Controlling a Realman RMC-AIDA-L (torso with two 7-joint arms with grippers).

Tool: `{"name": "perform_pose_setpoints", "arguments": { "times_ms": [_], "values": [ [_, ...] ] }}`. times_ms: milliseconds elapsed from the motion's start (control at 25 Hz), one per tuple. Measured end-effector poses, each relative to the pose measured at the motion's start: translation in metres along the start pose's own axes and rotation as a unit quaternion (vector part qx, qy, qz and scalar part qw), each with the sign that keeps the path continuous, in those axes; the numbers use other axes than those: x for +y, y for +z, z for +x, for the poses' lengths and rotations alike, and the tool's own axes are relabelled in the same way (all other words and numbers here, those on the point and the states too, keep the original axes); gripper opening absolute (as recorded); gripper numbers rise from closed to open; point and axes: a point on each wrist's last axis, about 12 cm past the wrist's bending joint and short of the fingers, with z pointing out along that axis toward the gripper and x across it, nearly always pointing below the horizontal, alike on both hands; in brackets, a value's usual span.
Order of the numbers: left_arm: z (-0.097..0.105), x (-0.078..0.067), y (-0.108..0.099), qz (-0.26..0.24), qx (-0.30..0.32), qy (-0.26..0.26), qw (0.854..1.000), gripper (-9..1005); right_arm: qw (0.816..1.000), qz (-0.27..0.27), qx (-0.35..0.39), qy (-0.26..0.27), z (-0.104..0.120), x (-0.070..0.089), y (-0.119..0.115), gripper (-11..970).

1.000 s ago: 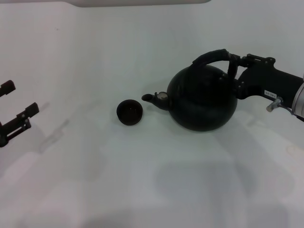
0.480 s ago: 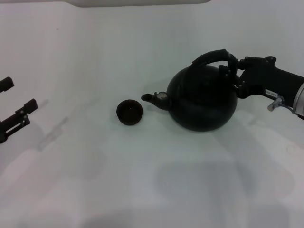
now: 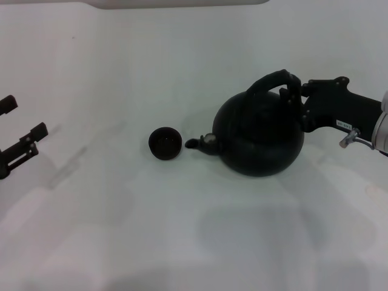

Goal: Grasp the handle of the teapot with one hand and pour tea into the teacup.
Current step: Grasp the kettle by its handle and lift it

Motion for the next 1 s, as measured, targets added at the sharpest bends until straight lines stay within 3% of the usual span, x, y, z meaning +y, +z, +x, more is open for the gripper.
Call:
{"name": "perform_pose_setpoints", "arguments": {
  "times_ms": [160,520,1000],
  "values": [
    [0.000,0.000,0.000,0.000,-0.001,0.000,1.000,727,1.000,-0.015,0.002,-0.010,-0.002,0.001,0.003,162],
    [0.001,-0.001,0.001,0.001,0.000,-0.001,1.000,727,0.998,0.018,0.000,-0.052,-0.007,0.005,0.011,121],
    [0.007,-0.007,-0.011,-0.007,0.007,0.001,1.000,726,0.994,0.039,-0.039,-0.090,-0.041,0.006,0.021,112]
  ]
}}
